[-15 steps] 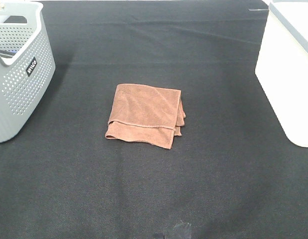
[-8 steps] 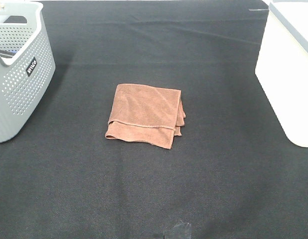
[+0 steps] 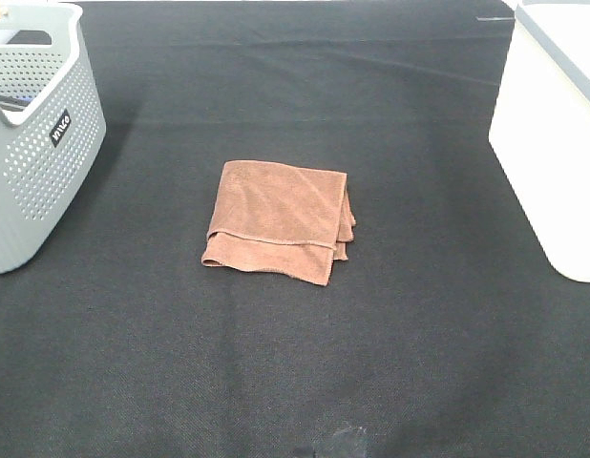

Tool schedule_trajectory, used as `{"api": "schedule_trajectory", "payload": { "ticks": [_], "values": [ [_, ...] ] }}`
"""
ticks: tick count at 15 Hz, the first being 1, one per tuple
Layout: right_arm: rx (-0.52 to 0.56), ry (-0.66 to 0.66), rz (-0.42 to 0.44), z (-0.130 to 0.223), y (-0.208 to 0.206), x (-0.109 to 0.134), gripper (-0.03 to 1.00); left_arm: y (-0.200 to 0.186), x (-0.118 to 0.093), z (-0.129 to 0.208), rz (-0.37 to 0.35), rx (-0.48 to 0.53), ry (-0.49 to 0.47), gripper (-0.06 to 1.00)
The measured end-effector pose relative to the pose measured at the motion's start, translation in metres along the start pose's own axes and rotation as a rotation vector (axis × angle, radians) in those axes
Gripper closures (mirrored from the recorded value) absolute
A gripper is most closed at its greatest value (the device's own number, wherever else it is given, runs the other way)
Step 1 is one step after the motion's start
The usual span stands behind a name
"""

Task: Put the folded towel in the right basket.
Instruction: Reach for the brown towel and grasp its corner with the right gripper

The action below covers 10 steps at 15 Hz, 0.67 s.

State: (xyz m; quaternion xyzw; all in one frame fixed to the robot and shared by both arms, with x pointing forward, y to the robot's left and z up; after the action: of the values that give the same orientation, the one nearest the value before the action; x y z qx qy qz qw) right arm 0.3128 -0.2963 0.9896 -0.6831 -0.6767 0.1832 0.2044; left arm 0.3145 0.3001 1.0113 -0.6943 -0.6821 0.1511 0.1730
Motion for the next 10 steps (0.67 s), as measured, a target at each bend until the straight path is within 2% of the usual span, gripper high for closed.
{"api": "schedule_trajectory", "payload": {
  "ticks": [10],
  "values": [
    [0.000, -0.006, 0.012, 0.0000, 0.0000, -0.0021, 0.01, 0.0000, 0.0000, 0.0000, 0.000, 0.000, 0.000, -0.05]
  ]
}}
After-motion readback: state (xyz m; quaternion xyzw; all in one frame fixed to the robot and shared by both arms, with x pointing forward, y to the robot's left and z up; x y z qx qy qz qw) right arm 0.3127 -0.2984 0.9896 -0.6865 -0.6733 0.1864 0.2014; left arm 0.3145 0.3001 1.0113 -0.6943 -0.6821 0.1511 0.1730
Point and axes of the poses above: a point on each arm's last joint axis where the gripper is mounted, y pointing out along that axis toward the gripper, x along the wrist's bending axis when the last joint is at zero, z = x × y, the point moved 9 cm from there along y, pointing out along that axis toward the gripper, and after that the axes turned 2 degrees about y, right-handed, at the moved point
